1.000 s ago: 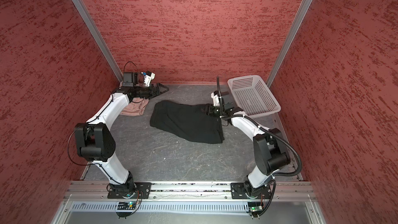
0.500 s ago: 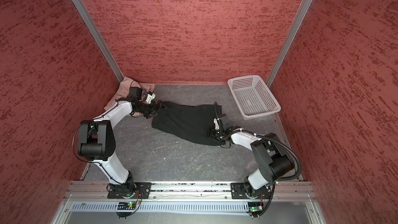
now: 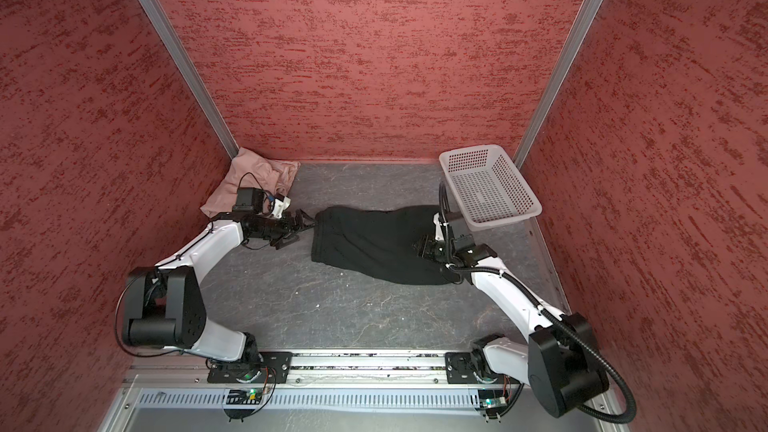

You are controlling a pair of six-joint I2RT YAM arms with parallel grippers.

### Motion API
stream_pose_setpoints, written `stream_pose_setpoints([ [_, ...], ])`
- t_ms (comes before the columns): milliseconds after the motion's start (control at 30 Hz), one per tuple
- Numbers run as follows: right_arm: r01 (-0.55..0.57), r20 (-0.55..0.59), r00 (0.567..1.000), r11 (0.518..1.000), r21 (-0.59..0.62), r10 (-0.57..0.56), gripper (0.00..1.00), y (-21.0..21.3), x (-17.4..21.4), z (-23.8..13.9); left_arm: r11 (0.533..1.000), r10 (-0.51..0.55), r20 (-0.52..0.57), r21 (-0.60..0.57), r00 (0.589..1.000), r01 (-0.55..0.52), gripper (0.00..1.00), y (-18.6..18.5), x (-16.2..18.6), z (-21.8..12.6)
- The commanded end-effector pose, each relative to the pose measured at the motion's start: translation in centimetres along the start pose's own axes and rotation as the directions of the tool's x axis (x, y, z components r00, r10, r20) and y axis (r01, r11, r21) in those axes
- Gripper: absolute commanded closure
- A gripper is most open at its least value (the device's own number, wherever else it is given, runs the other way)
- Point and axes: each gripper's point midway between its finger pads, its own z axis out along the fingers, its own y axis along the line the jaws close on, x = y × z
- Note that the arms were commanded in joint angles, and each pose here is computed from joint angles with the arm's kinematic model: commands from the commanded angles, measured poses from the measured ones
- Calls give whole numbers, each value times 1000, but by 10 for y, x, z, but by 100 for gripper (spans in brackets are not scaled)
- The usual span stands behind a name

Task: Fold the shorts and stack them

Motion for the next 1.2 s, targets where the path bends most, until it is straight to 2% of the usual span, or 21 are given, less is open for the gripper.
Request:
stream_pose_setpoints([
  [0, 278, 39, 960, 961, 1, -278, 38, 40, -17, 4, 999, -8, 103, 45, 995, 3, 1, -9, -6, -24],
  [100, 488, 2, 873, 872, 38, -488, 33, 77, -13, 23, 1000, -10, 213, -8, 977, 12, 1, -4, -7, -57],
  [200, 648, -38, 762, 759, 69, -647, 31, 114, -3, 46, 991, 84, 360, -132, 929, -38, 1, -4, -7, -97],
  [300, 732, -28, 680, 677, 77, -733, 26, 147, 3, 64, 980, 156, 470, -185, 869, -76, 1, -12, -3, -130],
  [400, 796, -34, 604, 600, 81, -796, 19, 166, 18, 84, 974, 160, 507, -221, 847, -52, 0, -11, 5, -151],
  [500, 842, -48, 536, 529, 104, -843, 14, 172, 29, 102, 966, 145, 519, -260, 842, -6, 1, -1, 9, -163],
  [600, 879, -66, 467, 455, 140, -882, 4, 174, 34, 117, 964, 140, 545, -267, 827, 12, 1, 3, 6, -174],
  [633, 894, -75, 433, 417, 163, -898, 2, 174, 35, 121, 966, 138, 555, -259, 820, 13, 1, 1, 4, -179],
  [800, 951, -108, 255, 229, 210, -961, 1, 188, 48, 144, 981, 102, 585, -194, 805, 16, 1, -8, -12, -198],
  [867, 962, -106, 195, 169, 214, -975, 1, 197, 54, 153, 985, 93, 586, -170, 805, 10, 1, -11, -17, -204],
  [1067, 984, -102, 92, 74, 164, -990, 1, 212, 71, 169, 987, 84, 584, -158, 807, 12, 1, -9, -16, -210],
  [1167, 990, -108, 61, 46, 136, -992, 1, 211, 83, 176, 987, 82, 578, -162, 812, 16, 1, -4, -15, -208],
])
